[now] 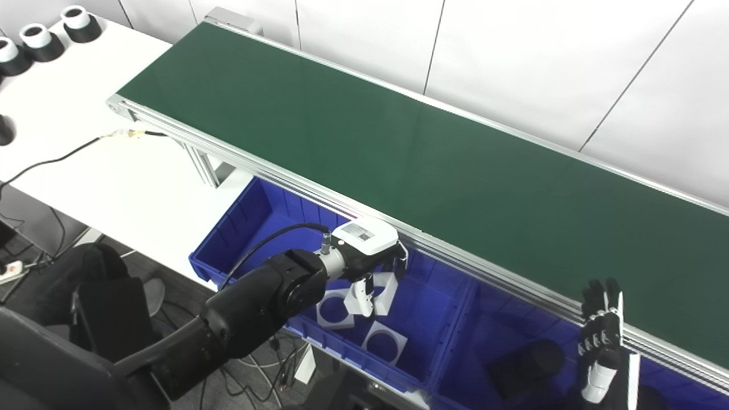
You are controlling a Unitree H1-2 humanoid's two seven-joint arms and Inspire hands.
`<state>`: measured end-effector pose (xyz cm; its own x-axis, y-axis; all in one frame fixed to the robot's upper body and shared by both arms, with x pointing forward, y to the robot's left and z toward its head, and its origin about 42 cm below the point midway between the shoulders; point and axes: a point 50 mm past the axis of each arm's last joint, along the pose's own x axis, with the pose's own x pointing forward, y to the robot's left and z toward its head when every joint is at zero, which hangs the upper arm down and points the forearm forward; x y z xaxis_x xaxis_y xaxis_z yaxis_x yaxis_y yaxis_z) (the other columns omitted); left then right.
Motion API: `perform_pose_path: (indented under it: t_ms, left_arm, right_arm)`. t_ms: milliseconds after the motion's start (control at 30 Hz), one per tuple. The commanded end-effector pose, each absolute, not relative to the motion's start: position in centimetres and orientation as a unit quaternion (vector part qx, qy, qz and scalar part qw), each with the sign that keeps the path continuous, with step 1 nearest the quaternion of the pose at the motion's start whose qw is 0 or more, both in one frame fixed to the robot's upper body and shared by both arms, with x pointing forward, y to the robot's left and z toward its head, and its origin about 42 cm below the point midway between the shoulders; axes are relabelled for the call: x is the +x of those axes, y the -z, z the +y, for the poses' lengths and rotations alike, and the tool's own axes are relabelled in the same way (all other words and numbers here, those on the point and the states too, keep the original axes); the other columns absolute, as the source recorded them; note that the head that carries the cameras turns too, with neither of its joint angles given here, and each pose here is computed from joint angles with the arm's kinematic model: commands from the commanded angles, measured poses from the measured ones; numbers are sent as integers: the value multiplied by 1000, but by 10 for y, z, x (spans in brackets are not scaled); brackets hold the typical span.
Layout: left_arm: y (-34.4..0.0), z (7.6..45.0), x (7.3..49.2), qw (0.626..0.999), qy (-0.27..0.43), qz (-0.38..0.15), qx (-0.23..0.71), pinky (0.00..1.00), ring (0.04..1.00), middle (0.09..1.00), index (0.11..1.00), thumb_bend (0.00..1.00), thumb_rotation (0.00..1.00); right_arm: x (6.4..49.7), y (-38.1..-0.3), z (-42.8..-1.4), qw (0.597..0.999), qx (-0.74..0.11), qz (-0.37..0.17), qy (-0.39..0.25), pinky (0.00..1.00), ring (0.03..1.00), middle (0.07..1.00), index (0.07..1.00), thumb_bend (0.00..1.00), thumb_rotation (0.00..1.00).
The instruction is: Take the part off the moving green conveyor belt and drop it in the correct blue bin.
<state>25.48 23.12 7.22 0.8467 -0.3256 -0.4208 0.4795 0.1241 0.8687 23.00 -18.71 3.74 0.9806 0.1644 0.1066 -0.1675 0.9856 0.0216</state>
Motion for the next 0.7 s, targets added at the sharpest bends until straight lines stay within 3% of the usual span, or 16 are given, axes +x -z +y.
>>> perform_pose_path:
  t_ms: [0, 133, 167, 200, 233, 300, 400, 667]
  left_arm:
    - [-84, 232, 265, 749, 247, 42, 614, 358, 393, 502, 549, 497, 0]
    - [-83, 232, 264, 746, 246, 40, 617, 373, 415, 501, 568, 508, 0]
    - [-83, 232, 263, 750, 244, 41, 614, 397, 486, 556, 618, 757, 37]
    - [-84, 232, 263, 752, 246, 42, 610, 401, 495, 569, 623, 806, 46]
    - [-85, 232, 263, 753, 250, 42, 607, 430, 540, 617, 646, 902, 103]
    - [-85, 233, 263, 748, 260, 44, 609, 525, 646, 716, 706, 981, 246]
    - [-86, 233, 262, 739, 269, 50, 615, 607, 738, 777, 753, 1000, 373]
    - [-86, 234, 261, 736, 279, 46, 615, 611, 754, 791, 773, 1000, 513]
  right_arm:
    - [234, -50, -184, 992, 20, -90, -88, 997, 966, 960, 1000, 862, 1000]
    - [234, -49, -184, 992, 19, -88, -87, 997, 965, 961, 1000, 868, 1000]
    - [234, -49, -184, 992, 19, -88, -87, 996, 964, 961, 1000, 872, 1000]
    - [234, -49, -183, 992, 18, -88, -87, 996, 964, 961, 1000, 873, 1000]
    - [234, -49, -183, 992, 17, -88, -86, 995, 964, 960, 1000, 878, 1000]
    - [234, -49, -183, 992, 17, -87, -84, 996, 964, 960, 1000, 886, 1000]
    - [234, -49, -182, 992, 15, -88, -84, 997, 965, 957, 1000, 887, 1000]
    - [234, -49, -183, 992, 19, -88, -85, 989, 962, 958, 1000, 867, 1000]
